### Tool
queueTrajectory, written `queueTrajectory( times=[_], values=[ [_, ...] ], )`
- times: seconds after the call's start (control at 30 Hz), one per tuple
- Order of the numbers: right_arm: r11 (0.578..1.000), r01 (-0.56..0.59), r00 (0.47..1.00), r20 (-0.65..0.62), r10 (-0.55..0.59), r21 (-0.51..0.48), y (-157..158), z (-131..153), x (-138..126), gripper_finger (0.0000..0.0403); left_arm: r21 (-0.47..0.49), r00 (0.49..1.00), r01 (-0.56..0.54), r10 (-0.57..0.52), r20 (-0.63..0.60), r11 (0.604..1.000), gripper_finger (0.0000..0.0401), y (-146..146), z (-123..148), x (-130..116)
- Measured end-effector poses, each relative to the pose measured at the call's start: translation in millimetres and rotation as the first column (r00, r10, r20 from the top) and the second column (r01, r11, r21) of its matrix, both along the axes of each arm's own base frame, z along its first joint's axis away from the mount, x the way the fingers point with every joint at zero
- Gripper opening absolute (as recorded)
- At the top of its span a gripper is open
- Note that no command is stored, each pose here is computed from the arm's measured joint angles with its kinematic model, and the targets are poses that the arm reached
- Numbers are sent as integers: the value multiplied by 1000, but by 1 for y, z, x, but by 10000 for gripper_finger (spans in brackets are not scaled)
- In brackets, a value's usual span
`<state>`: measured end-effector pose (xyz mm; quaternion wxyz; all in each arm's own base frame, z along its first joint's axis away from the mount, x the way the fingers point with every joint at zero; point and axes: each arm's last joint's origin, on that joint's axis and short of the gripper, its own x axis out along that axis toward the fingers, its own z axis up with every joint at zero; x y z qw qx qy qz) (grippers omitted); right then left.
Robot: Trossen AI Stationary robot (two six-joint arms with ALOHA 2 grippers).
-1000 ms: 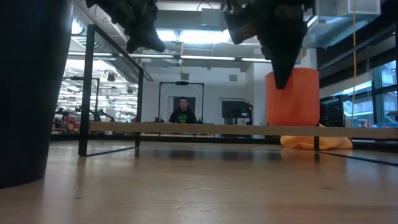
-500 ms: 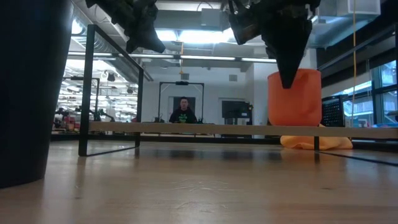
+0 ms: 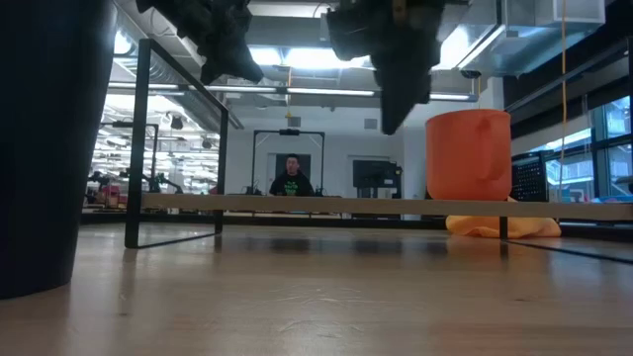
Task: Stack small to large cups/mugs on shelf
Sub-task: Put the brown mug on the shelf
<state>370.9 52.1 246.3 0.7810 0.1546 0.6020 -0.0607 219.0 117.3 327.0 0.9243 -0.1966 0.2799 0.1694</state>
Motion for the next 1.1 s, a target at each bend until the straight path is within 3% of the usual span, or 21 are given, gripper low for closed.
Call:
queueTrajectory(
  times=[0.1, 0.27, 0.5, 0.67, 0.87, 1.1],
  values=[
    [1000, -19, 997, 75, 19, -8, -11, 6, 5, 12, -37, 999, 50, -49, 6, 998, 39, -4, -1, 1],
    [1000, -8, 952, 307, 11, -9, -27, 42, 6, 12, -48, 997, 78, -79, -6, 996, 39, -13, 1, -3],
    [999, 36, 814, 579, -34, 9, -43, 103, -12, 12, 4, 989, 91, -91, 115, 996, 39, -33, 30, -33],
    [995, 84, 772, 628, -98, 52, -50, 121, -24, 12, -38, 991, 69, -64, 114, 997, 39, -48, 38, -62],
    [994, 79, 779, 617, -108, 74, -46, 121, -25, 16, -117, 995, 99, -97, 26, 988, 39, -69, 34, -86],
    [990, 56, 781, 612, -122, 126, -34, 120, -24, 75, -177, 991, 132, -134, 0, 975, 39, -90, 35, -107]
  ],
)
